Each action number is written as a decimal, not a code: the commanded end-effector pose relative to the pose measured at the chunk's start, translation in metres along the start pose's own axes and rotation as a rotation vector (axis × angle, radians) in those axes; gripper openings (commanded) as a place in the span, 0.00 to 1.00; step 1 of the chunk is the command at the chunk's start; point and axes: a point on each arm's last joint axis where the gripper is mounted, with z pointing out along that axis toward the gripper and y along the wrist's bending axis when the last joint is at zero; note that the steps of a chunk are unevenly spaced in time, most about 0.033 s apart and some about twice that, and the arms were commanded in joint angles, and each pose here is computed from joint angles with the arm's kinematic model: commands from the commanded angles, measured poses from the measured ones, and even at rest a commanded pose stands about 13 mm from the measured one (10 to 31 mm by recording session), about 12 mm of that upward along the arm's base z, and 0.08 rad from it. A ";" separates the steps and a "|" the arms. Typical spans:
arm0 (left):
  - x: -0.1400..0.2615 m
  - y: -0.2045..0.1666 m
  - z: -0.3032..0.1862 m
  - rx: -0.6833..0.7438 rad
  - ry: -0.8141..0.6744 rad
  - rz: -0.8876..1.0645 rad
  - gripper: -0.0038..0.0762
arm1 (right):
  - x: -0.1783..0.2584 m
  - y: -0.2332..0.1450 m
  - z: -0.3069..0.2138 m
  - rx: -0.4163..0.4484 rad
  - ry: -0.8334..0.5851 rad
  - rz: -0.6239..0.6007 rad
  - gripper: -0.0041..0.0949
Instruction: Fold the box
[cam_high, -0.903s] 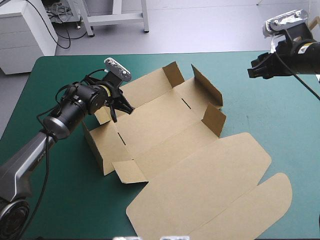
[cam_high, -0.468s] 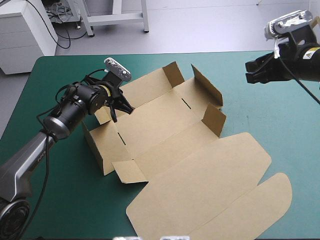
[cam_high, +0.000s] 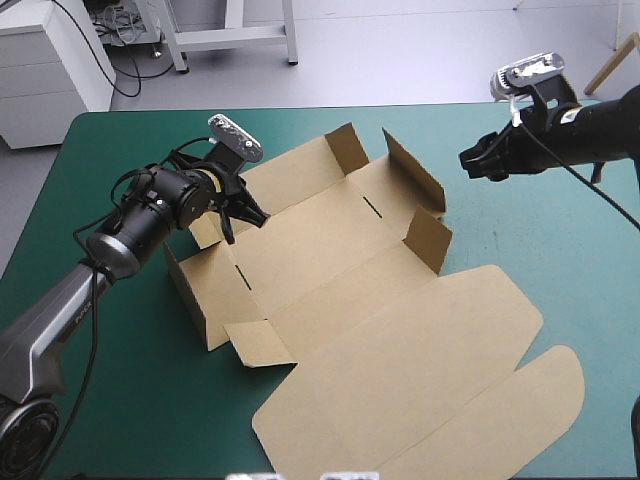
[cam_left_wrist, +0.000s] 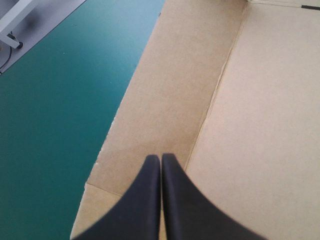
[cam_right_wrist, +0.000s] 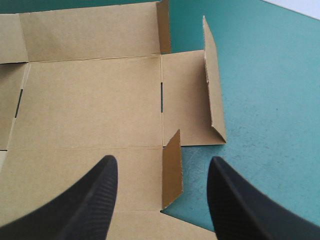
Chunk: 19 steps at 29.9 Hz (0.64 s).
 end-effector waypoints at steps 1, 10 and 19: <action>-0.017 0.007 -0.024 -0.029 -0.131 -0.020 0.04 | -0.009 -0.001 0.002 -0.020 -0.065 -0.001 0.54; -0.017 0.007 -0.024 -0.028 -0.131 -0.022 0.04 | -0.007 0.008 0.065 -0.049 0.103 -0.074 0.64; -0.015 0.006 -0.024 -0.026 -0.112 -0.022 0.04 | 0.005 0.004 0.123 -0.041 0.258 -0.035 0.68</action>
